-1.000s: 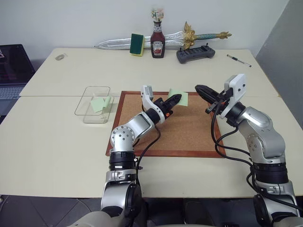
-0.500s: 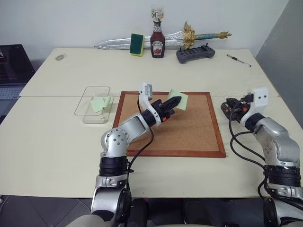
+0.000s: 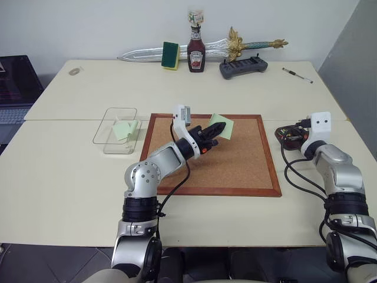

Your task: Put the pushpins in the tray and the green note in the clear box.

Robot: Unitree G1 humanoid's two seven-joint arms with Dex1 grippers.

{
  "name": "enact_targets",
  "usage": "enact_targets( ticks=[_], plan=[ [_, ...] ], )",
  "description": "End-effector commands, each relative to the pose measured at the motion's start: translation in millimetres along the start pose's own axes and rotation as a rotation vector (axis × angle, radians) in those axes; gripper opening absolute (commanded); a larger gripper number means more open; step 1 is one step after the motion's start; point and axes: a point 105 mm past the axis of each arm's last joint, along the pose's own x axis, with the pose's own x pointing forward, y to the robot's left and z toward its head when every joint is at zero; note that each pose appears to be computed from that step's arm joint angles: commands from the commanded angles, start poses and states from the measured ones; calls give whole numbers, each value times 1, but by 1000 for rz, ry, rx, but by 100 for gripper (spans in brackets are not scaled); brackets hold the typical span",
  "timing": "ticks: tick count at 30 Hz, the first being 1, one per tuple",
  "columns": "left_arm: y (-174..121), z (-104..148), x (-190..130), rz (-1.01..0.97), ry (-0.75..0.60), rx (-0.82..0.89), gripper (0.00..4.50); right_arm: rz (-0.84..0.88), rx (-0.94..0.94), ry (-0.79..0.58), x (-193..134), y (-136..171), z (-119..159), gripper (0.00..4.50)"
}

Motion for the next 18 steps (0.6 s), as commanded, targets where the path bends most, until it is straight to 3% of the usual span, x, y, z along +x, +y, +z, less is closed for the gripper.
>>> enact_targets(
  ticks=[1,12,14,18],
  plan=[
    [-9,8,-2,-27,-36,34,0,-21,-23,-67,1,-5,21,152],
    [-9,12,-2,-22,-43,42,0,-16,17,-91,-3,-5,30,418],
    [-9,14,-2,-21,-45,47,0,-17,16,-83,-4,-5,29,443],
    [-7,15,-3,-17,-47,55,0,-41,-37,-76,-4,-8,26,443]
  ],
)
